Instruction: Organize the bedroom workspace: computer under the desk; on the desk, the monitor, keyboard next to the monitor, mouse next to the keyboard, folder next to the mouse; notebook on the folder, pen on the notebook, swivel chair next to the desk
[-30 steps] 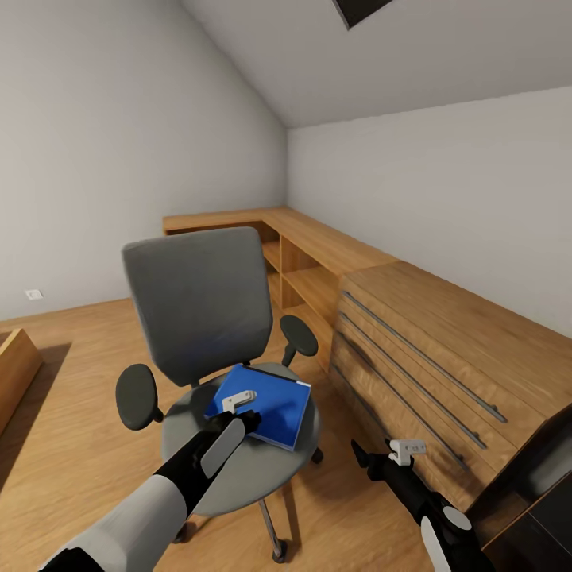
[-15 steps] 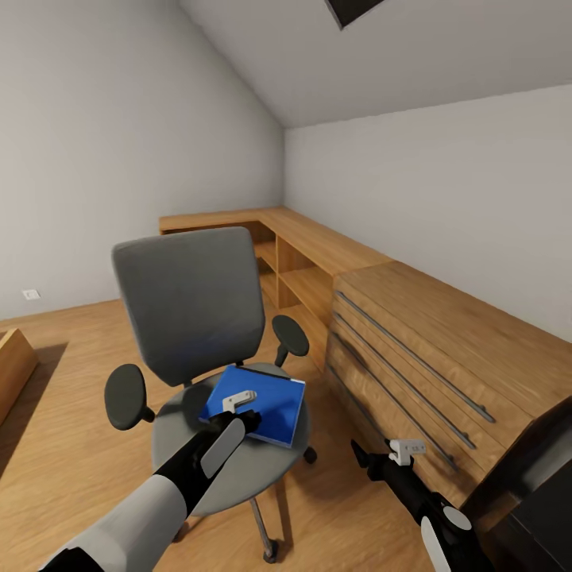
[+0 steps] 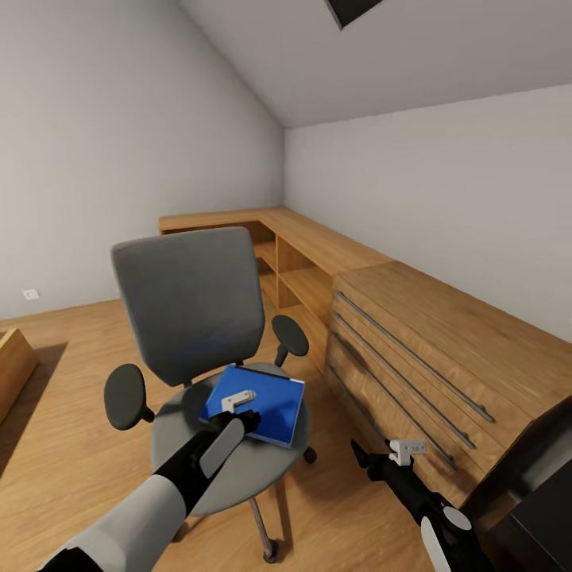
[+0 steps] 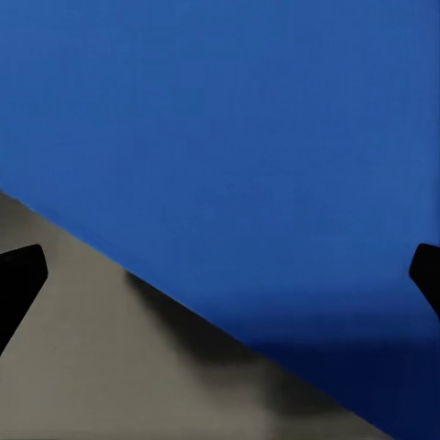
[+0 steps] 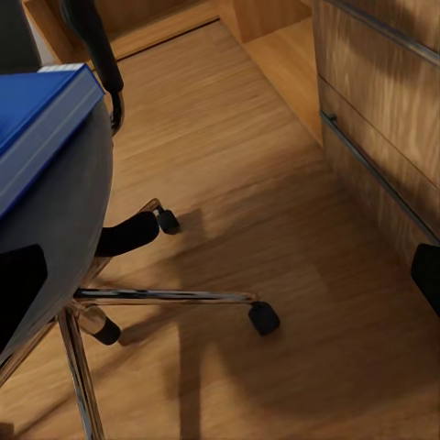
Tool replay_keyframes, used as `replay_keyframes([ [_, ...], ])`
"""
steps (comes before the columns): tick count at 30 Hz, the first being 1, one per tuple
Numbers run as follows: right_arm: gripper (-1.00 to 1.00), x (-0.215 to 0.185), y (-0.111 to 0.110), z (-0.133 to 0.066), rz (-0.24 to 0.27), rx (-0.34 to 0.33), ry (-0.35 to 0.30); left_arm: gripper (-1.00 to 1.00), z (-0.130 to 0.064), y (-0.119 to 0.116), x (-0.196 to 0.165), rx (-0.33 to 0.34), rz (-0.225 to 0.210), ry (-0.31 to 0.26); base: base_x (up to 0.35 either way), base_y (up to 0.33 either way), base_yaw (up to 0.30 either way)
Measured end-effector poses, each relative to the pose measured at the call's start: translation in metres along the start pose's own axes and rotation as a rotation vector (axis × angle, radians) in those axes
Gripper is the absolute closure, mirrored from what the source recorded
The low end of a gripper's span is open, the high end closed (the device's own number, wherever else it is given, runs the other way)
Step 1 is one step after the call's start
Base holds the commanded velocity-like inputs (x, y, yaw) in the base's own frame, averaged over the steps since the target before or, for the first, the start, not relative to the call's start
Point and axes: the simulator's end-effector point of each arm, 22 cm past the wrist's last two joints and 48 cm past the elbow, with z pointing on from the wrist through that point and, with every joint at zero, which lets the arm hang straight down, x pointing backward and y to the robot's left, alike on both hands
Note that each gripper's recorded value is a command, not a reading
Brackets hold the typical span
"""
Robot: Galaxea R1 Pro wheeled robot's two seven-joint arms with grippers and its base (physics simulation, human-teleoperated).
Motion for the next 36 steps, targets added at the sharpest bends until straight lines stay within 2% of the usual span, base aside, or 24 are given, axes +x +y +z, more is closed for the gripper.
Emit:
replay_keyframes([
  [14,-1.0,0.0,-0.001,0.0,0.0,0.003,0.0,-1.0,0.005,0.049,-0.026,-0.059,0.002,-0.042,0.0,0.0,0.0],
  [24,-1.0,0.0,0.0,0.0,0.0,0.001,0.0,-1.0,0.006,0.055,-0.029,-0.064,0.002,-0.044,-0.003,-0.003,0.0],
  [27,-1.0,0.0,0.0,0.0,0.0,0.0,0.0,-1.0,0.006,0.058,-0.031,-0.075,0.022,-0.052,-0.097,-0.121,0.0],
  [36,-1.0,0.0,0.0,0.0,0.0,0.0,0.0,-1.0,0.005,0.056,-0.03,-0.074,0.025,-0.051,-0.058,-0.098,0.0],
])
